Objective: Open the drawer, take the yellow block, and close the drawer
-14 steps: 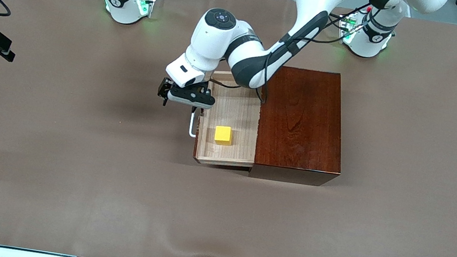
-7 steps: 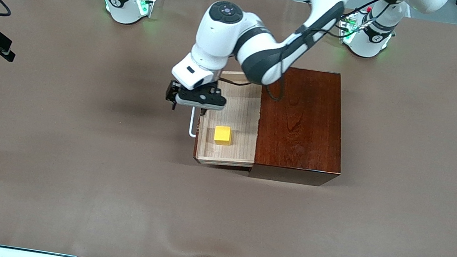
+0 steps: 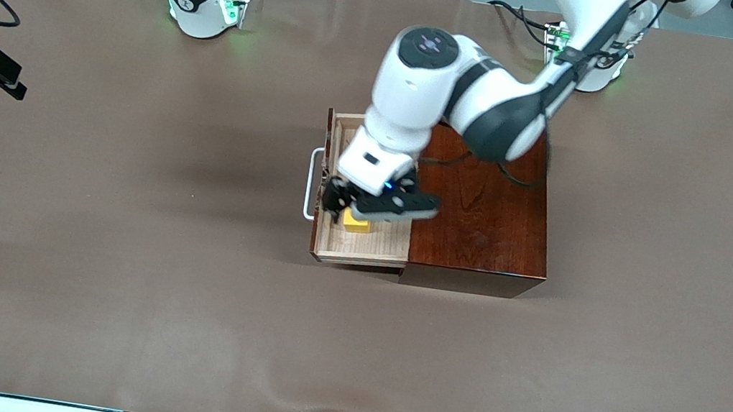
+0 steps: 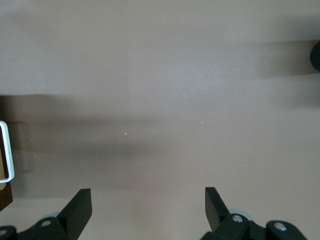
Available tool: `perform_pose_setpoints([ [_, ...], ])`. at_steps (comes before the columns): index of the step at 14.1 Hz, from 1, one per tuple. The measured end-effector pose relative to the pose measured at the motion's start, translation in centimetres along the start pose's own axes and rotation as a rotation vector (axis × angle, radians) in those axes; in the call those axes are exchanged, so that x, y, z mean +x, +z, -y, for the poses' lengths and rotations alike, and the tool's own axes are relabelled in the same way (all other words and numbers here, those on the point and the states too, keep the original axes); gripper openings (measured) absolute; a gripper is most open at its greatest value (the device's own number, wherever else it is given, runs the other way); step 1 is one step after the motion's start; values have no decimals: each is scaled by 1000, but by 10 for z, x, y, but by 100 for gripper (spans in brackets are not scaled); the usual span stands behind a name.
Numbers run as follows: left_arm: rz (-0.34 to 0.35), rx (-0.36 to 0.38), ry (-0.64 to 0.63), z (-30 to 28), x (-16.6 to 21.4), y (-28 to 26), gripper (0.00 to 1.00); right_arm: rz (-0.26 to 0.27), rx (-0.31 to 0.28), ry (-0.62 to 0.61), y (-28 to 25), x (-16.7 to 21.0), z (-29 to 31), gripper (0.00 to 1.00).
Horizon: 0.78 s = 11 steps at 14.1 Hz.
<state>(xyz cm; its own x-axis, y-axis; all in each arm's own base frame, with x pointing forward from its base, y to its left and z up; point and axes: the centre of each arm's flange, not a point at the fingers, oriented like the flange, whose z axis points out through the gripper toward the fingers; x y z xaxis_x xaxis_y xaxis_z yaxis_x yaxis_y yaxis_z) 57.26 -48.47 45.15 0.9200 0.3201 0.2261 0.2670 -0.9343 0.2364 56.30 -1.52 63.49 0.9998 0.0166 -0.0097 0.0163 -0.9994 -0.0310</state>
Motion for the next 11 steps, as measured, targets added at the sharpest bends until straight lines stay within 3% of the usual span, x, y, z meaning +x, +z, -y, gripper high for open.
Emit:
perform_pose_setpoints([
  [5,6,34,9,80,75,-24,100,31,14,35,39,23,73,100],
  [11,32,127,115,192,123,-32,100,30,8,359,90,35,195,100],
])
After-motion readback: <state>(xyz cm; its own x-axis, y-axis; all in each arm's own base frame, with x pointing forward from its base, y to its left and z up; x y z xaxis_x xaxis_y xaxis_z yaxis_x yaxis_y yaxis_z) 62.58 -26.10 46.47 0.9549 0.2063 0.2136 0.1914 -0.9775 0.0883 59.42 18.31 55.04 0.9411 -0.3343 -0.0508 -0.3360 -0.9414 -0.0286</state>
